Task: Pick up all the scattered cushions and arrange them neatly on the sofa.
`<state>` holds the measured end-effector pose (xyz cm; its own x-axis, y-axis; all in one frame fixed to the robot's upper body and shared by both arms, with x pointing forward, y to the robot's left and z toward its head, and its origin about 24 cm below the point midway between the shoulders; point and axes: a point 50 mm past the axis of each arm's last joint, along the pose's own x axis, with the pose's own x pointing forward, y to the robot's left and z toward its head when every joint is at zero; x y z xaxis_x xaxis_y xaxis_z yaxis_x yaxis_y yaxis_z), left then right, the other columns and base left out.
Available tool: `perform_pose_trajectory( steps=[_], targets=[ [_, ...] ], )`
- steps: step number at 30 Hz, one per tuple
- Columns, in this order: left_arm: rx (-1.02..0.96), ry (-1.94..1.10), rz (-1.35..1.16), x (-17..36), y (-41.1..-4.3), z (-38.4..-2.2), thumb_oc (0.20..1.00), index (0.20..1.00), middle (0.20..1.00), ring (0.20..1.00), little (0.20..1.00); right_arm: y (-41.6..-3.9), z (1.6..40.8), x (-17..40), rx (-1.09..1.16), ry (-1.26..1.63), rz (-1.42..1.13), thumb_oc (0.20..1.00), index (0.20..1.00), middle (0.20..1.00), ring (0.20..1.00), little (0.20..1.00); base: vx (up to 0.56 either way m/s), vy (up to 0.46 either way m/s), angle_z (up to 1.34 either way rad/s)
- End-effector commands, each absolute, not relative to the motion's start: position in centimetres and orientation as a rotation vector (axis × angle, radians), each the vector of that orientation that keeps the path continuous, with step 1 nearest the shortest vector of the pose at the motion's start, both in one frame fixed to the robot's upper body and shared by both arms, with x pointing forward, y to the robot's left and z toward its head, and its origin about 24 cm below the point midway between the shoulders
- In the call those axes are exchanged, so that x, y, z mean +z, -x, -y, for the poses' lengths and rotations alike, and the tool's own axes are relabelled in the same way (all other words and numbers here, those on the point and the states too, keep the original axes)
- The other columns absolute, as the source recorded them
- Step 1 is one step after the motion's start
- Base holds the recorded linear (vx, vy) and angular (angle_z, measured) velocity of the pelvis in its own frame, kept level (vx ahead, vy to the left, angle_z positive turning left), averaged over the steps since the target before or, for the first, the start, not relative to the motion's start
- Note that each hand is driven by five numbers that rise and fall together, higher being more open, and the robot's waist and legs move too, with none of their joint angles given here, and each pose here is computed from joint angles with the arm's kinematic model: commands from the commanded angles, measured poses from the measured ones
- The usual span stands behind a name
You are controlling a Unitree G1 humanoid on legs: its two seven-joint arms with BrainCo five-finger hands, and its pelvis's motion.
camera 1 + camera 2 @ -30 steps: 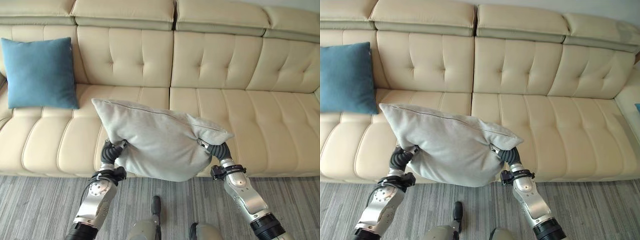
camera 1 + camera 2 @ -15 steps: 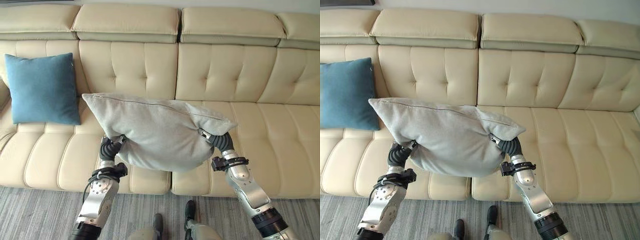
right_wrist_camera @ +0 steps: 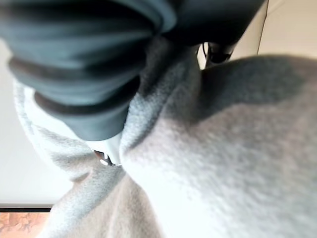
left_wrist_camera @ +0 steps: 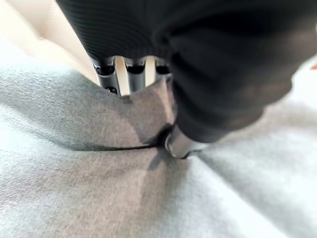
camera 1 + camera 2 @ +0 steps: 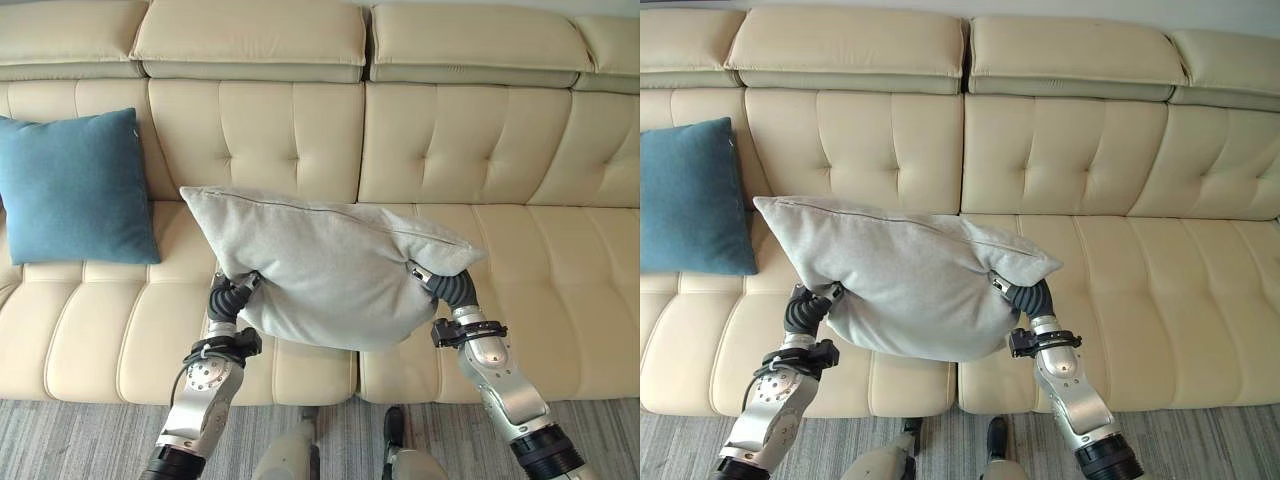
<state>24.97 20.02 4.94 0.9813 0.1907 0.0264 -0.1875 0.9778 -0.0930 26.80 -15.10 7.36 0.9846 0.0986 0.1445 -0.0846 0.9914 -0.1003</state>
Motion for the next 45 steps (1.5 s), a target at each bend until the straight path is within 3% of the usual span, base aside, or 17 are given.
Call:
perform_pose_trajectory(
  steps=[1,9,16,26,27,28,29,33,38,45],
  targets=[
    [0.038,0.088,0.221,8.1,-25.8,-17.0,0.200,0.200,0.200,0.200,0.200,-26.9,12.8,11.0,0.188,0.057,0.346,0.200,0.200,0.200,0.200,0.200,0.08,0.035,0.00],
    [0.026,0.047,0.294,10.4,-29.2,-15.6,0.200,0.200,0.200,0.200,0.200,-30.1,12.4,13.4,0.151,0.165,0.410,0.200,0.200,0.200,0.200,0.200,0.01,-0.004,-0.14],
    [0.069,-0.085,0.463,16.2,-34.2,-14.4,0.200,0.200,0.200,0.200,0.200,-34.4,10.7,17.6,0.117,0.259,0.493,0.200,0.200,0.200,0.200,0.200,-0.13,-0.046,-0.06],
    [0.264,-0.365,0.517,21.1,-38.8,-16.4,0.200,0.200,0.200,0.200,0.200,-38.3,10.2,22.1,-0.010,0.329,0.549,0.200,0.200,0.200,0.200,0.200,-0.03,-0.024,0.01],
    [0.275,-0.398,0.498,21.1,-39.2,-16.5,0.799,0.799,0.799,0.799,0.799,-38.5,9.9,22.1,-0.017,0.339,0.545,0.200,0.200,0.200,0.200,0.200,0.00,0.004,0.08],
    [0.303,-0.424,0.476,21.0,-39.5,-17.0,1.000,1.000,1.000,1.000,1.000,-38.9,9.9,22.0,-0.032,0.350,0.530,0.200,0.200,0.200,0.200,0.200,0.02,0.003,0.13],
    [0.303,-0.459,0.450,20.8,-39.9,-17.1,1.000,1.000,1.000,1.000,1.000,-39.3,10.3,21.5,-0.049,0.384,0.501,1.000,1.000,1.000,1.000,1.000,0.03,0.009,0.12],
    [0.354,-0.557,0.377,21.4,-40.8,-19.6,1.000,1.000,1.000,1.000,1.000,-40.8,12.0,21.2,-0.074,0.522,0.398,1.000,1.000,1.000,1.000,1.000,0.03,0.003,0.07],
    [0.421,-0.249,0.220,19.1,-40.7,-22.5,1.000,1.000,1.000,1.000,1.000,-41.4,14.5,20.9,-0.160,0.506,0.301,1.000,1.000,1.000,1.000,1.000,0.03,0.004,0.01],
    [0.505,0.249,0.123,14.0,-38.8,-23.7,1.000,1.000,1.000,1.000,1.000,-40.2,16.0,21.6,-0.306,0.166,0.361,1.000,1.000,1.000,1.000,1.000,0.05,0.021,-0.03]
  ],
)
